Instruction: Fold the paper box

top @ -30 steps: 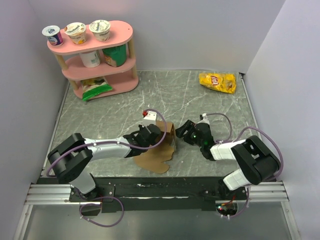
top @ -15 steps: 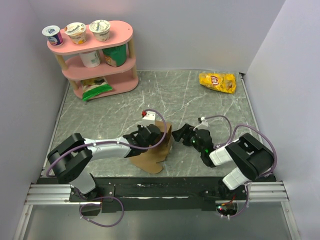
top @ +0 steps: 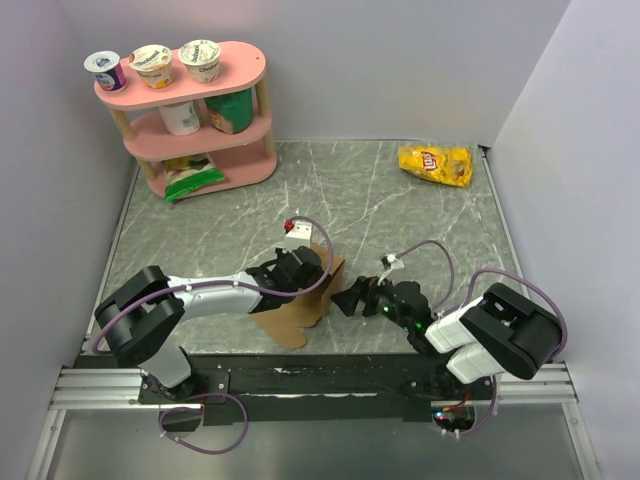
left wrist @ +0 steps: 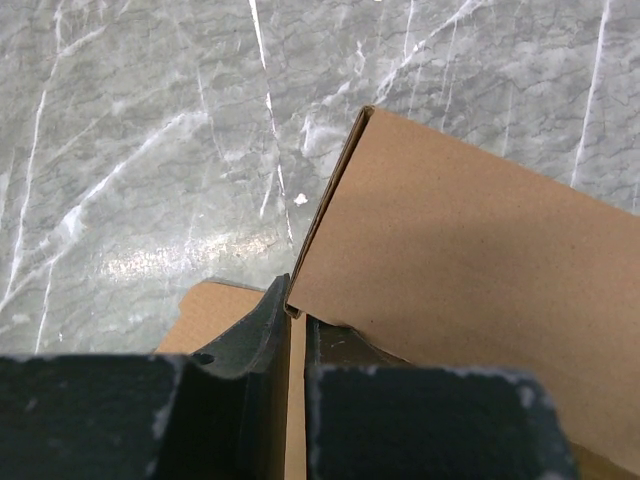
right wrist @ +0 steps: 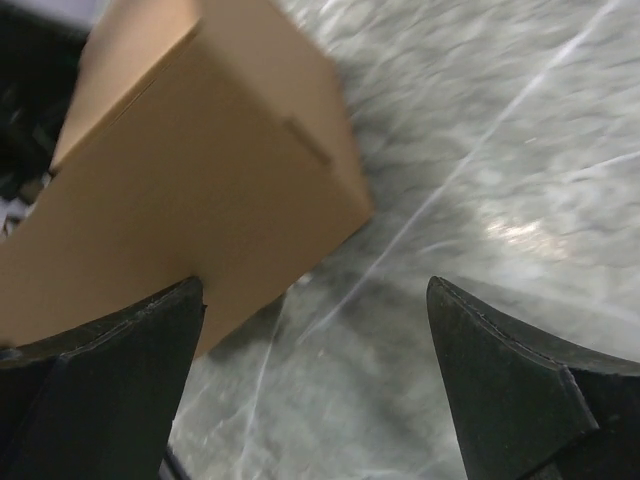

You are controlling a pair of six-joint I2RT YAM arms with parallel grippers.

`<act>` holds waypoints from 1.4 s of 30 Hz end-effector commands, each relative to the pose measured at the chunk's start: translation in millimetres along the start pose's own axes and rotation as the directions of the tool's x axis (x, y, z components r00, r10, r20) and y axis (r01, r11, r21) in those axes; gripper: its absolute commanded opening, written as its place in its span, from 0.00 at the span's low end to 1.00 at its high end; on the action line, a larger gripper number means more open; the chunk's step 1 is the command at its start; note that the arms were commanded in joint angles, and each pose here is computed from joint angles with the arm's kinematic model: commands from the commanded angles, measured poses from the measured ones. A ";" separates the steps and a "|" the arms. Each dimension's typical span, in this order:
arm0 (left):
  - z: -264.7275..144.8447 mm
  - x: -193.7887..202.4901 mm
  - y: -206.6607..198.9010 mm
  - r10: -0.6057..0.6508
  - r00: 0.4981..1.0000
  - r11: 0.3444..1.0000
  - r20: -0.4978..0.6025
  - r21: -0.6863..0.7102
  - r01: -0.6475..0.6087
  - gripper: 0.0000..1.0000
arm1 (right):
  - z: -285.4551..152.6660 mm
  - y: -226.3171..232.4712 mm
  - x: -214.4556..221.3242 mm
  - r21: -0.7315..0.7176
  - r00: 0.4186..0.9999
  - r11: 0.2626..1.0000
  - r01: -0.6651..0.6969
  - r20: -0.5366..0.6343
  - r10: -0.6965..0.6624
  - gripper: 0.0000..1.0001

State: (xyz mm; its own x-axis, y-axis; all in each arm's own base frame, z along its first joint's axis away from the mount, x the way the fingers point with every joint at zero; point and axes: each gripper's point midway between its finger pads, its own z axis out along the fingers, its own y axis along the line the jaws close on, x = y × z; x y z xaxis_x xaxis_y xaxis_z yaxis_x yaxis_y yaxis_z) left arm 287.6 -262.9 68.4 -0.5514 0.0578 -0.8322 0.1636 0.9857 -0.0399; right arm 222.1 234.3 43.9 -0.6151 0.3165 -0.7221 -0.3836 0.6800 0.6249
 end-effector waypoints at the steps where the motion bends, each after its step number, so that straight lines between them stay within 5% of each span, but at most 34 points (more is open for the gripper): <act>1: -4.5 35.2 -20.3 0.038 0.990 0.992 -0.139 0.121 -0.021 0.01 | -4.0 32.5 -6.3 -0.138 0.995 0.986 0.093 0.039 -0.088 1.00; 25: -18.5 42.3 -21.6 0.114 0.992 0.958 -0.055 0.269 -0.095 0.01 | 24.6 9.8 -46.2 0.094 0.965 0.973 0.209 0.139 -0.221 1.00; 42: -27.9 44.7 -36.7 0.141 0.985 0.930 -0.096 0.355 -0.098 0.01 | 44.1 23.6 -86.0 0.164 0.878 0.923 0.347 0.289 -0.381 0.99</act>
State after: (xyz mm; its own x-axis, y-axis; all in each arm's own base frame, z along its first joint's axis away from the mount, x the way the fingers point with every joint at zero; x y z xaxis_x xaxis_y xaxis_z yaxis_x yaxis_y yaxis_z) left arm 277.2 -269.8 68.4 -0.5052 0.1115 -0.8558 0.3352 0.9391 -0.0755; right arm 269.9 239.1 61.8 -0.3492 0.1431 -0.9260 -0.4414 0.8467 0.2973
